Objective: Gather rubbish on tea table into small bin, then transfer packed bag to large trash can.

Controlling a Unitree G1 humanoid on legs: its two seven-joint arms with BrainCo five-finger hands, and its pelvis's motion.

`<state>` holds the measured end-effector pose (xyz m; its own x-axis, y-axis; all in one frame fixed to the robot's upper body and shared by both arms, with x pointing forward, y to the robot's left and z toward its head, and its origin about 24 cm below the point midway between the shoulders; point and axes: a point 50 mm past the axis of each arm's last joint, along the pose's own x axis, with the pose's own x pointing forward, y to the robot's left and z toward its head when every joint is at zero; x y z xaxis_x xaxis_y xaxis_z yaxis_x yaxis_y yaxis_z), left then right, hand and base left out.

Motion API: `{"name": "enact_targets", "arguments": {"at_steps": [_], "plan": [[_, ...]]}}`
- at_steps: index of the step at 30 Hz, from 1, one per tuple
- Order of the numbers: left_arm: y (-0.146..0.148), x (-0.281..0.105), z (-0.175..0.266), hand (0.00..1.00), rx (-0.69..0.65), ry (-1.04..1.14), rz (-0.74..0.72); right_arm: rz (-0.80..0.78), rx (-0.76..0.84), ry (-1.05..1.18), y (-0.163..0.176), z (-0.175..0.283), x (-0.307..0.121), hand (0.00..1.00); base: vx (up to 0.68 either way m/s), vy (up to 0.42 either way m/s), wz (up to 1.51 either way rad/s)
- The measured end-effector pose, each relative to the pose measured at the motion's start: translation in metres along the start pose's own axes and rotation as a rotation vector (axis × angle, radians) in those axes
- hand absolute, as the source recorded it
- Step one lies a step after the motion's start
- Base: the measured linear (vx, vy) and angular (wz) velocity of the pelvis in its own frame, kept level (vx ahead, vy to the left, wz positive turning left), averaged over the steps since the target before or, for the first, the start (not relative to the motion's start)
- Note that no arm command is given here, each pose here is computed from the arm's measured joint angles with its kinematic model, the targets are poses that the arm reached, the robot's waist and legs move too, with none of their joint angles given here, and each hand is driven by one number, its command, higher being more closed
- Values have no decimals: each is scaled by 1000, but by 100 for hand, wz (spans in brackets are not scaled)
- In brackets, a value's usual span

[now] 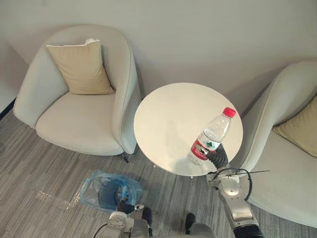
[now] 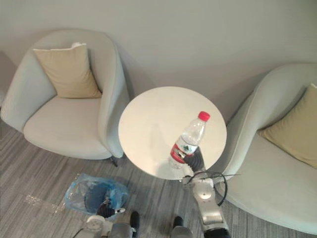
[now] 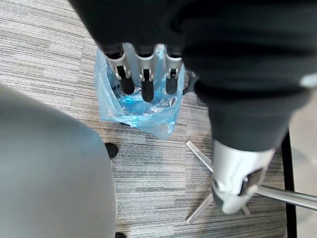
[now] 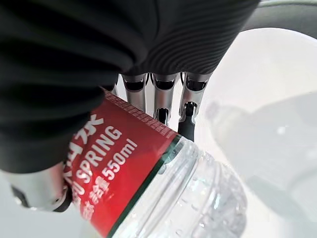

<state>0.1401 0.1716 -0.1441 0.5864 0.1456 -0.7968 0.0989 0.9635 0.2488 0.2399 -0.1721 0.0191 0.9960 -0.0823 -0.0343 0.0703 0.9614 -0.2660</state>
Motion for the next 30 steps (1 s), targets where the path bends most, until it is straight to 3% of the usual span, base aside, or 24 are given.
{"name": "enact_targets", "arguments": {"at_steps": [9,15,20,30], "plan": [[-19,-3,5,0,24,-27,-61,-22,-13,-64,-1,17,18,100,-111,-4,95],[-48,-8,7,0,94,-42,-143,-105,-39,-60,-15,16,22,100,-95,252,114],[-26,-5,-1,0,142,-28,-100,-12,-11,29,18,-2,13,100,-43,303,49],[-12,-1,-1,0,99,-5,-41,-6,-45,103,16,-19,5,100,-2,-6,62]]}}
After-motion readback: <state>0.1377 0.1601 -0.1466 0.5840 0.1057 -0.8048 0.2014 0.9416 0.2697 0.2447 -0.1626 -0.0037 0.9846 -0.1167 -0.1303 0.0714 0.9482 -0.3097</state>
